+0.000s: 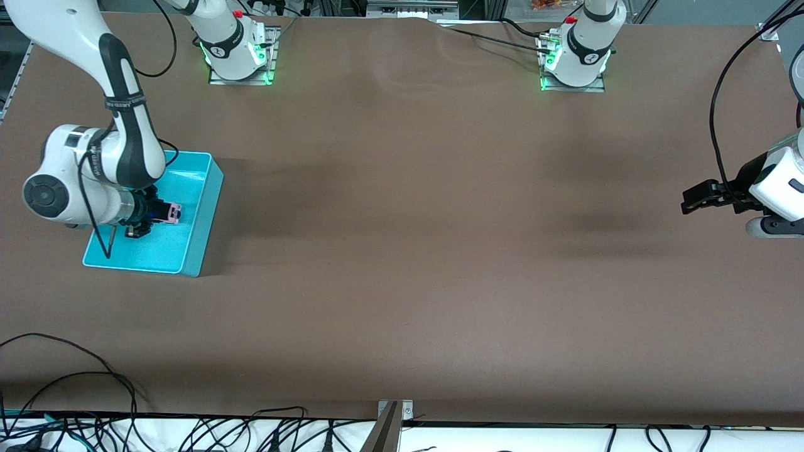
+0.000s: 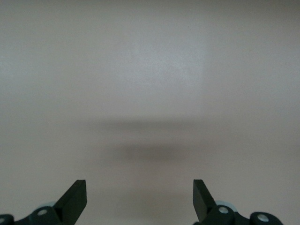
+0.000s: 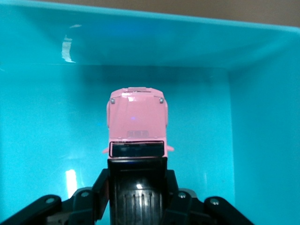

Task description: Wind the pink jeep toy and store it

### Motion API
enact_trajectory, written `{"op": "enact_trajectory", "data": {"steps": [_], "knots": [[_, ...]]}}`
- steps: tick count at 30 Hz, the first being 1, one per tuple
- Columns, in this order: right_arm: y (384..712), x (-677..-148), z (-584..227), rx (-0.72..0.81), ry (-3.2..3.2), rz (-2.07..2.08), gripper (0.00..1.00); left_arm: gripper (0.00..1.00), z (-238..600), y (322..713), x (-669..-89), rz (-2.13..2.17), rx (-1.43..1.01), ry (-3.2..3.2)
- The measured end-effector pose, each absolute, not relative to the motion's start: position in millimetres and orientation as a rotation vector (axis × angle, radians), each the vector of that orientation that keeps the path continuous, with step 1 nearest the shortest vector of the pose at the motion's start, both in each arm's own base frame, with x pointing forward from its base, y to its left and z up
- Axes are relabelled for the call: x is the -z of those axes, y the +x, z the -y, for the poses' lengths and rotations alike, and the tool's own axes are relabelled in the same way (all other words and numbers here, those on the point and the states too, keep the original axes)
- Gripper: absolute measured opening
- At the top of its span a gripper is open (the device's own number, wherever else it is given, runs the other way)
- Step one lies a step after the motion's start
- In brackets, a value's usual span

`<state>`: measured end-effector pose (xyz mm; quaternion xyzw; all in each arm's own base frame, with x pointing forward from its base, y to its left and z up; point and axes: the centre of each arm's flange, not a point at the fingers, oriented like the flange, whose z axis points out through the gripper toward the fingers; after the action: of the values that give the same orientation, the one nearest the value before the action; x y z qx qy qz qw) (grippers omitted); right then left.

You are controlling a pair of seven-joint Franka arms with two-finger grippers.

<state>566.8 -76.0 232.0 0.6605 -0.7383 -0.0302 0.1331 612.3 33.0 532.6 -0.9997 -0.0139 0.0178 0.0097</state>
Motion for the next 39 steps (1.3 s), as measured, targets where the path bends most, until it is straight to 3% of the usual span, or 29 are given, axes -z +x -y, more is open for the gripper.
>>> {"op": "enact_trajectory", "data": {"steps": [9,20,39], "knots": [[560.4,-221.7,79.0,0.082,1.914,2.147,0.52,1.00,-33.0,612.3,-532.4,0.044,-0.056,-3.121],[563.3,-241.5,72.5,0.116,1.918,2.130,0.99,1.00,-33.0,612.3,-532.3,0.044,-0.056,-3.121],[586.5,-344.8,61.2,0.354,1.942,1.928,1.00,1.00,-33.0,612.3,-532.3,0.044,-0.056,-3.121]]}}
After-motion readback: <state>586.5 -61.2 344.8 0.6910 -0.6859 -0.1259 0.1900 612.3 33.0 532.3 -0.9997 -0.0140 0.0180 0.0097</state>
